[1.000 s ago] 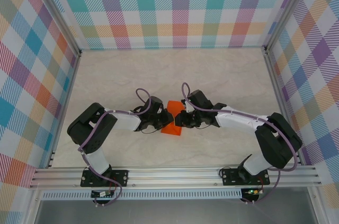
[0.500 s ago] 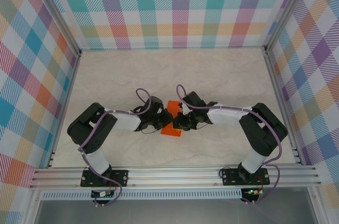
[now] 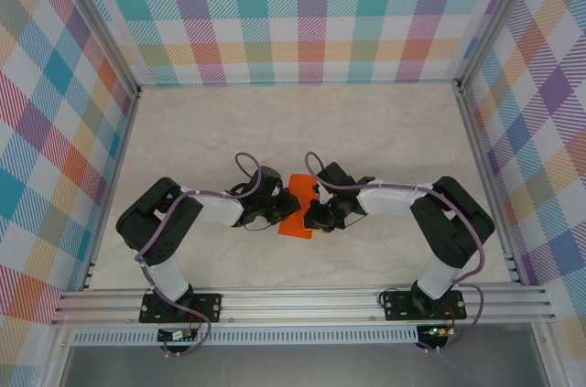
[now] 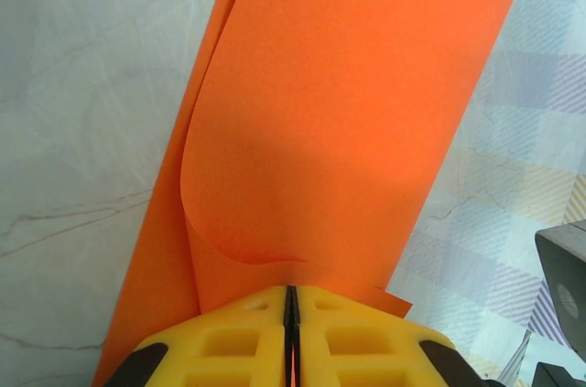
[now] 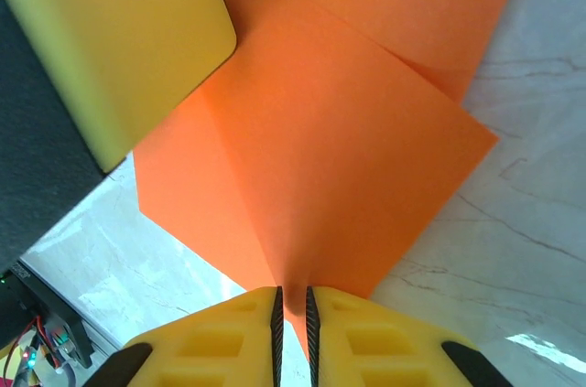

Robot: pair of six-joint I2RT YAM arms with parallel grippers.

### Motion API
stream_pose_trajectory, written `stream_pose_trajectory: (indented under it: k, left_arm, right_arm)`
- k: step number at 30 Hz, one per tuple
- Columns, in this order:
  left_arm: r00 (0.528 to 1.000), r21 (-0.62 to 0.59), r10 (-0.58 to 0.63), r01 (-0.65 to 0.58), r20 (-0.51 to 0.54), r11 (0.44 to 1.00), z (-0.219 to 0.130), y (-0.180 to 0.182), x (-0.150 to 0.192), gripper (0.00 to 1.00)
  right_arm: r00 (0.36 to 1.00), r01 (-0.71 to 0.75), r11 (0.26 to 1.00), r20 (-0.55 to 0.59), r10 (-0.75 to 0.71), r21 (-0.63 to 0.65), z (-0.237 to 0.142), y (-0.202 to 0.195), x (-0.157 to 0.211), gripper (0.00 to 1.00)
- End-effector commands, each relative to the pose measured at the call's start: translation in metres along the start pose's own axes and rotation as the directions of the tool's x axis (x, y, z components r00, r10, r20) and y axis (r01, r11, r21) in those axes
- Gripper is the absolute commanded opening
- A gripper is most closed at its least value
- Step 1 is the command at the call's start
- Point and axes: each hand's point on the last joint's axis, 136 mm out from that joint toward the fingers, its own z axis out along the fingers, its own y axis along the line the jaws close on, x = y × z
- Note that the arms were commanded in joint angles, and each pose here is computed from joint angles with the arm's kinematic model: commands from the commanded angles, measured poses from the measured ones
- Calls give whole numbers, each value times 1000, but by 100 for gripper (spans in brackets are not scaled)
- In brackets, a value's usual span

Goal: Fold a paper plane with a square sheet of paper (pick it up from the middle)
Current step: First fold the triangle in half at the center of the table.

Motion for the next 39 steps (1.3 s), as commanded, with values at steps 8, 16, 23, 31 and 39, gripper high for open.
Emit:
stream_pose_trajectory:
  k: [8,16,23,31,39]
  left_arm:
    - [999,-81,-7,4,-31,997,1,25,8,11]
    - [1000,-77,-6,3,-31,997,1,23,8,11]
    - [1000,-79,-5,2,-31,997,0,24,8,11]
    - [999,-86,-5,2,-32,996,0,27,9,11]
    - [999,-87,-3,0,-32,996,0,27,9,11]
  right_arm:
    - [997,58,991,58,-52,-118,-28,47,-7,11]
    - [999,26,995,22,-24,-96,-5,44,-11,8]
    - [999,-29,999,-43,30,18,17,6,1,8]
    - [997,-36,995,-61,42,89,14,-14,13,9]
    - [998,-21,998,-58,24,58,1,-3,16,12]
